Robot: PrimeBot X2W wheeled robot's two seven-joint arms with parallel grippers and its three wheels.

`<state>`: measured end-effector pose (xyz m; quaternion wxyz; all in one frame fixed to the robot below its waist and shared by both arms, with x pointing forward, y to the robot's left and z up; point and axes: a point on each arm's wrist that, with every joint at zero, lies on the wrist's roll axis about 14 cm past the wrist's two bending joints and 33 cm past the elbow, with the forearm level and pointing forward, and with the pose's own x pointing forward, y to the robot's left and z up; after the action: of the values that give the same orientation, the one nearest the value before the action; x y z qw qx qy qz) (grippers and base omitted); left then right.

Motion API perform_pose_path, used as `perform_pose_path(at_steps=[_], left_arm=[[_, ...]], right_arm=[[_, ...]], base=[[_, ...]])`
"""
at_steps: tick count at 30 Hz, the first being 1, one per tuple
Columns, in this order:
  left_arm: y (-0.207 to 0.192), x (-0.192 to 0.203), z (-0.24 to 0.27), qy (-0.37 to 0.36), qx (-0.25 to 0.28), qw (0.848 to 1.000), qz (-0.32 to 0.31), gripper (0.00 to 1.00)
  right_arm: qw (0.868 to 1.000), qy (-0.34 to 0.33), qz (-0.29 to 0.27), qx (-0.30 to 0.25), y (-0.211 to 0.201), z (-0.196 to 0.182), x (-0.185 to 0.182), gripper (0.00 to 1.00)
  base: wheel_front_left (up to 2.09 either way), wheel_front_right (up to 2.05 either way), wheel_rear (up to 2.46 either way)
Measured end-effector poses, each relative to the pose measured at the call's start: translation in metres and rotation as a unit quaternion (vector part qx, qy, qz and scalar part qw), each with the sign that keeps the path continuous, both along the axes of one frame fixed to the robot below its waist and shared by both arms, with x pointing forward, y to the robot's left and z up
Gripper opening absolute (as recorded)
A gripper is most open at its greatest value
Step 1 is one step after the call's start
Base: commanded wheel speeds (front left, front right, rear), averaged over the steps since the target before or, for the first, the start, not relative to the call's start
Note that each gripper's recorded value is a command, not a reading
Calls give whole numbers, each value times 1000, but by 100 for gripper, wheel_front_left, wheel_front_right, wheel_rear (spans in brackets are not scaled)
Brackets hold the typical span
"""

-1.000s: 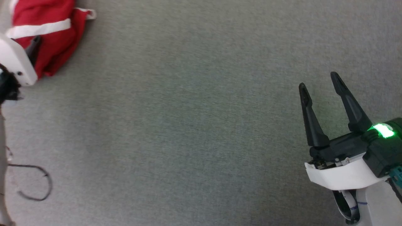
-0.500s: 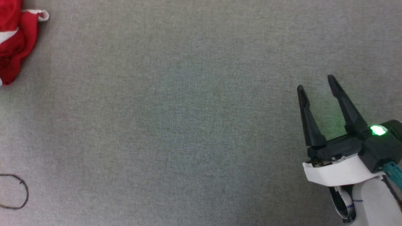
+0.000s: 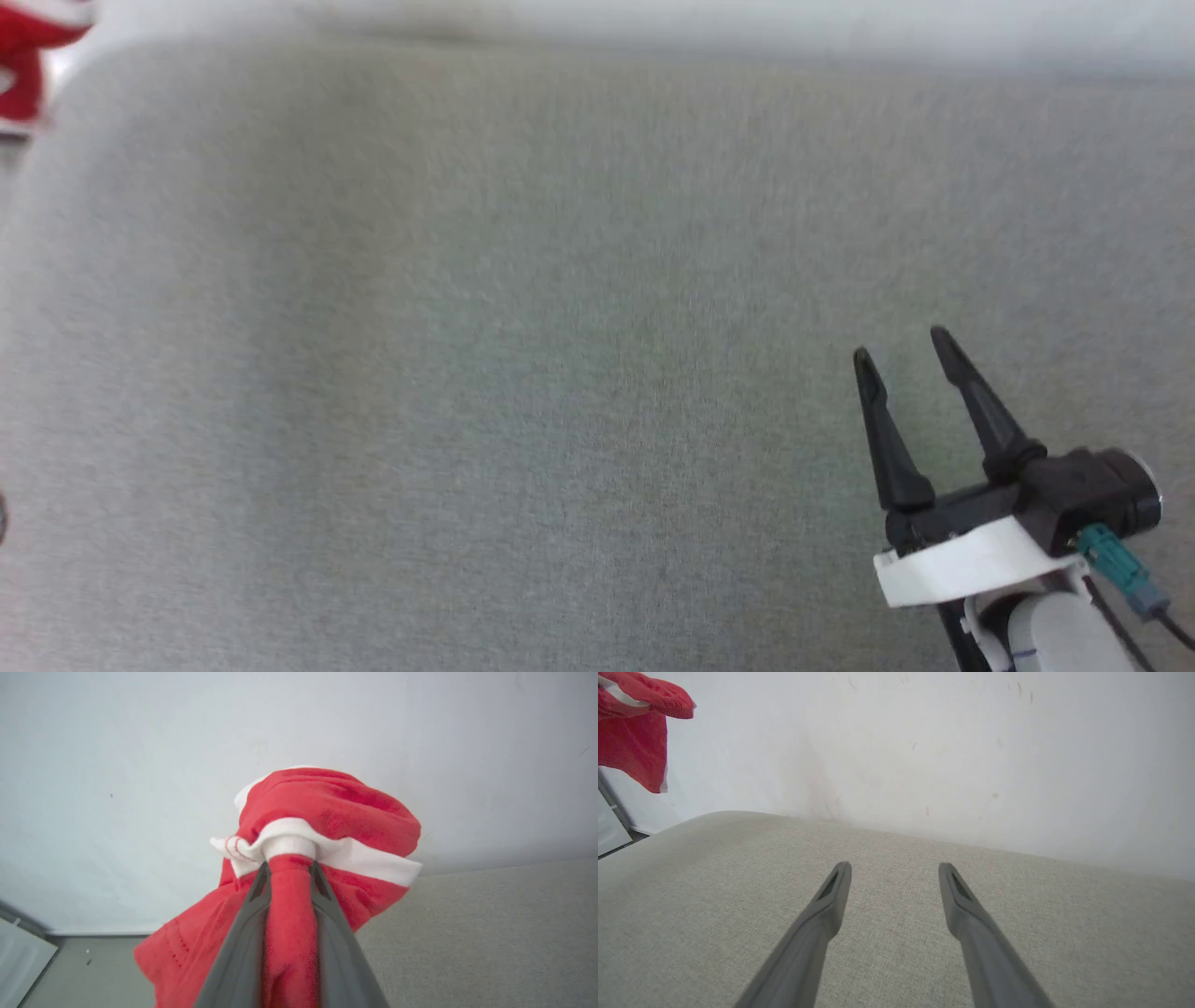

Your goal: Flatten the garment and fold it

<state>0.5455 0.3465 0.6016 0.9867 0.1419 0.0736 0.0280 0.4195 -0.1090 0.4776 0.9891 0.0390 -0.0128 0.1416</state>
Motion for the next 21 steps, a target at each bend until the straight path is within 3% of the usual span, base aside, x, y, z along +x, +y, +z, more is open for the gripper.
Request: perform_pose_path(at_steps=[4, 8, 16, 21], left_arm=[[-60, -12, 59, -94, 11, 992, -81, 0], [-146, -37, 76, -141, -16, 974, -176, 0], [-289, -88, -6, -79, -140, 943, -291, 0], [-354, -119, -78, 7, -170, 922, -348, 0]], right_arm=[[1000, -22, -8, 2, -3, 20, -14, 100], [999, -43, -22, 12, -12, 39, -28, 100], [995, -78, -59, 21, -36, 65, -46, 100], [992, -75, -98, 17, -62, 63, -56, 100]], base=[[0, 0, 0], [0, 0, 0], [0, 0, 0], [0, 0, 0]])
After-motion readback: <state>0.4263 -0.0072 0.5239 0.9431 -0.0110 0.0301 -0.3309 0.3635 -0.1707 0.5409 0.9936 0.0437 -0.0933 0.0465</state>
